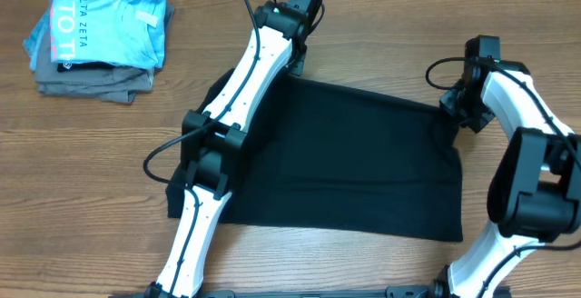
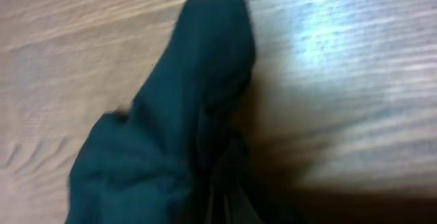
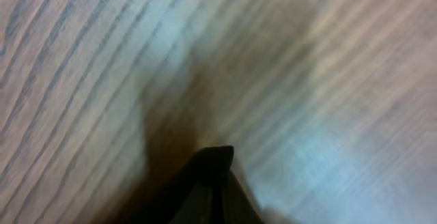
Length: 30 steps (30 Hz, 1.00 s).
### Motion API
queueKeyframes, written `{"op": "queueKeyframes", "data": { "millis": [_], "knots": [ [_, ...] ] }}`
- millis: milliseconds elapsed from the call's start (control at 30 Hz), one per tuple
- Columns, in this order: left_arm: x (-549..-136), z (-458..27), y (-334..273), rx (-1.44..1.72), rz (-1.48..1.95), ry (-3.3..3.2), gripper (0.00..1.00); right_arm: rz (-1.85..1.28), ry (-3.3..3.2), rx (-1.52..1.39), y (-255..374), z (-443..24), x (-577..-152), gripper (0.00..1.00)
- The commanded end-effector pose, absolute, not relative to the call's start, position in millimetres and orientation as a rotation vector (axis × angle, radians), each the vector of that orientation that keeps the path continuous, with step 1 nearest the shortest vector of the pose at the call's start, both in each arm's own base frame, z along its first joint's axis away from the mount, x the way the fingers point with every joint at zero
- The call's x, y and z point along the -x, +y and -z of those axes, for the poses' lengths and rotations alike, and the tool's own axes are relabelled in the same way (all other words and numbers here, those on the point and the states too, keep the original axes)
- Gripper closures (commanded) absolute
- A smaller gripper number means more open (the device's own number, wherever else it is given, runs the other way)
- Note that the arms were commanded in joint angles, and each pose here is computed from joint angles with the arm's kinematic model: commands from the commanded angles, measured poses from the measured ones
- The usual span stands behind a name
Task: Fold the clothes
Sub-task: 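Grasp the top corners and fold the top edge down toward the bottom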
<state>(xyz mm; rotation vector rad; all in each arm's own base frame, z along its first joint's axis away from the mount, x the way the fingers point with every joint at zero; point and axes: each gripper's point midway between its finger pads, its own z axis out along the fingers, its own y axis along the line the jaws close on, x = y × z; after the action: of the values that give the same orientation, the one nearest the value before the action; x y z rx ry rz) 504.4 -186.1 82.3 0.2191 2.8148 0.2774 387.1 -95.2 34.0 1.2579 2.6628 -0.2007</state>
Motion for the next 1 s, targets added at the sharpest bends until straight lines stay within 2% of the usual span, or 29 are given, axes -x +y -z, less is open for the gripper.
{"op": "queueKeyframes", "data": {
  "millis": [0,167,300,700,967],
  "knots": [
    [-500.0,-144.3,-173.0,-0.120,-0.271,2.736,0.96,0.197,2.524,-1.341,-103.8,-79.7,-386.5,0.96],
    [-467.9,-143.9,-158.1,-0.111,-0.346,2.850,0.96,0.232,2.593,-1.372,-98.7,-86.8,-360.9,0.96],
    [-436.1,-140.6,-143.1,-0.075,-0.439,2.969,0.96,0.289,2.638,-1.511,-93.1,-84.5,-331.1,0.96],
    [-405.3,-112.5,-149.9,-0.103,-0.376,3.141,0.96,0.330,2.783,-1.567,-80.0,-87.2,-294.1,0.96],
    [-380.9,-147.4,-121.5,0.008,-0.490,3.081,0.96,0.306,2.754,-1.550,-77.8,-108.1,-287.1,0.96]
  ]
}}
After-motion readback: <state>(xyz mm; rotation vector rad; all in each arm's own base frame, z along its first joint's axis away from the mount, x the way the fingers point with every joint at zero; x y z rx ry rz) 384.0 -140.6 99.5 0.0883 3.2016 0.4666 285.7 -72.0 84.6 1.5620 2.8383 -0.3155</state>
